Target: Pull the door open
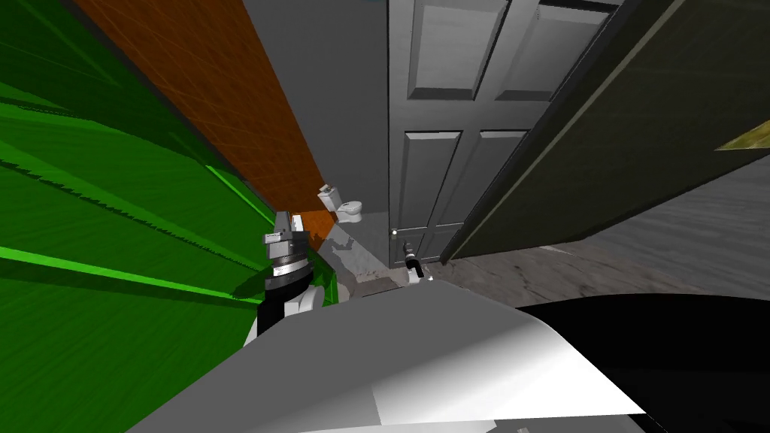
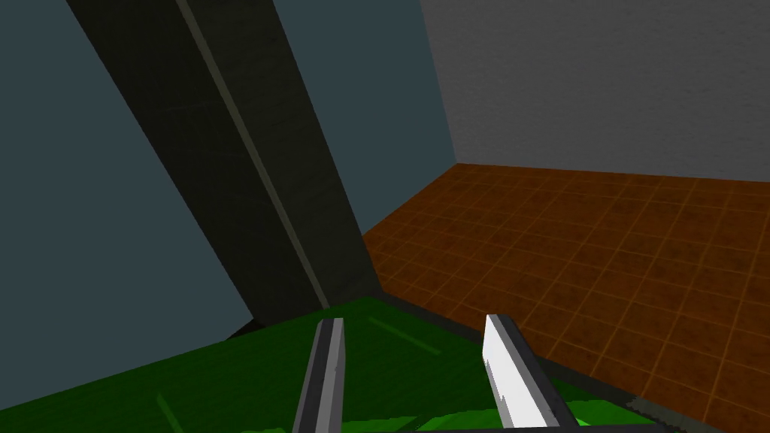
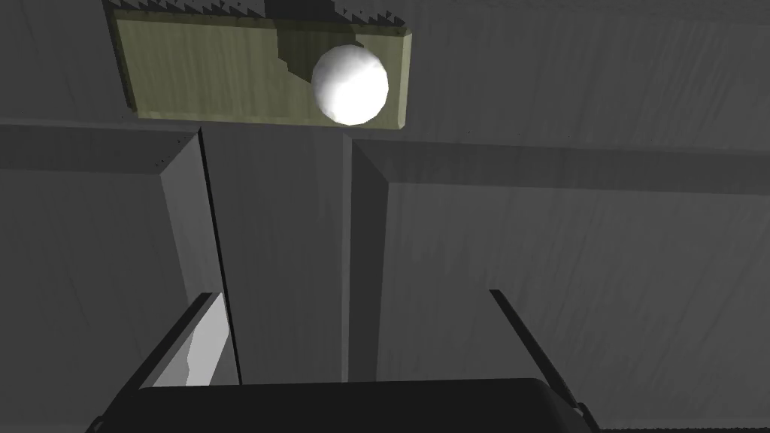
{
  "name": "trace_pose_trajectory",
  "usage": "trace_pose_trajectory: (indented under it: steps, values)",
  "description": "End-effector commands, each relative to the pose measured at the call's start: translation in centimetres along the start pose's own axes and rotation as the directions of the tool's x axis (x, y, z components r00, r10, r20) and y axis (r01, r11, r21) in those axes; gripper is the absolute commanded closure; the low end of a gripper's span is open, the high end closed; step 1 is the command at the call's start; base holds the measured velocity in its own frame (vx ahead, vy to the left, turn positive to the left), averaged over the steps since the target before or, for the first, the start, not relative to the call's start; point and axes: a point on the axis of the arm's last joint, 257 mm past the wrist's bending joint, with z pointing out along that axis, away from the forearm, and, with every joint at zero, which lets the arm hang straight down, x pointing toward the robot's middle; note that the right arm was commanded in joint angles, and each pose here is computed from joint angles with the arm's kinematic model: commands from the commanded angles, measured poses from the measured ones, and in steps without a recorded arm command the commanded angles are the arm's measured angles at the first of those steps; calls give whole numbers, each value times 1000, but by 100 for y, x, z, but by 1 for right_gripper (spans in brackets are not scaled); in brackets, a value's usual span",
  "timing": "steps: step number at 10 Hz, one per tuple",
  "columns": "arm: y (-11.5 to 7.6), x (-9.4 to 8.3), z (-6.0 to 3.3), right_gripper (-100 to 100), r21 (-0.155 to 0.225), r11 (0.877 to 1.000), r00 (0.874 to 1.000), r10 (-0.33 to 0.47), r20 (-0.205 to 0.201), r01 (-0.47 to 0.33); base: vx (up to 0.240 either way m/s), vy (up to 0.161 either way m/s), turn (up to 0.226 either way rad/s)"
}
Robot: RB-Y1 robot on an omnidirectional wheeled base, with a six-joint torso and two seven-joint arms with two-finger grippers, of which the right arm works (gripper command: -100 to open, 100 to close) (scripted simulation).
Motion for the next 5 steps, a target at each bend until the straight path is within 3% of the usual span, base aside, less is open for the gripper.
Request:
trace_pose_trajectory:
  steps: [1, 3, 5]
  values:
    - [11, -154, 28, -100, -1, 1000, 999, 12, 33, -12, 141, 50, 295]
    - [11, -213, 35, -100, -1, 1000, 998, 22, 52, -22, 199, 62, 219]
    - [10, -238, 37, -100, -1, 1000, 998, 29, 62, -29, 210, 30, 144]
